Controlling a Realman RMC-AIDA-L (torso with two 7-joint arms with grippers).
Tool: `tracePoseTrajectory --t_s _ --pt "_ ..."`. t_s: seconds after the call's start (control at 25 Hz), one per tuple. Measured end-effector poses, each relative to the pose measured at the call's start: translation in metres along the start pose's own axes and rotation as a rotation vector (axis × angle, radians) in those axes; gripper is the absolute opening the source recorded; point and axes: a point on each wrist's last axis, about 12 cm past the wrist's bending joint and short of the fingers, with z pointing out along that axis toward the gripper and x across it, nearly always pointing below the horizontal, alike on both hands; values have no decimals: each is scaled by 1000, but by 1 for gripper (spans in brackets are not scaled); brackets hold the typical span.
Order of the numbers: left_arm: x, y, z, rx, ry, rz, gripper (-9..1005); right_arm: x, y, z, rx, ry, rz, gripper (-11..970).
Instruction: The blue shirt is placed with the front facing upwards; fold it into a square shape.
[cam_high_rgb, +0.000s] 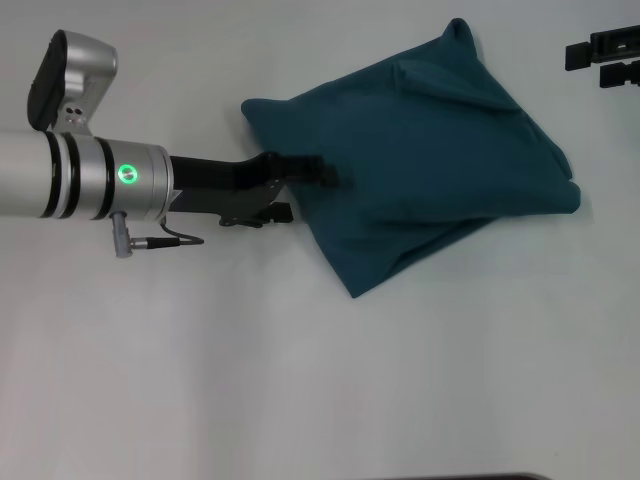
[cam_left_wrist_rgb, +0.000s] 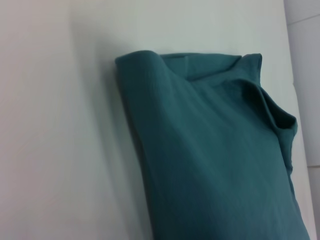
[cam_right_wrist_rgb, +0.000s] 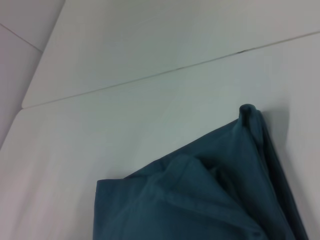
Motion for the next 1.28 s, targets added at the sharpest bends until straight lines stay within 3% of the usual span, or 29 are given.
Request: tracePoseTrajectory --t_s 0.6,0.92,1.28 --pt "-7 -10 21 -23 1 6 929 2 -1 0 0 1 2 735" --pt "-14 -20 29 -61 5 74 824 1 0 1 -3 0 0 733" --pt "-13 -22 30 -51 16 73 567 0 1 2 -7 0 -2 731"
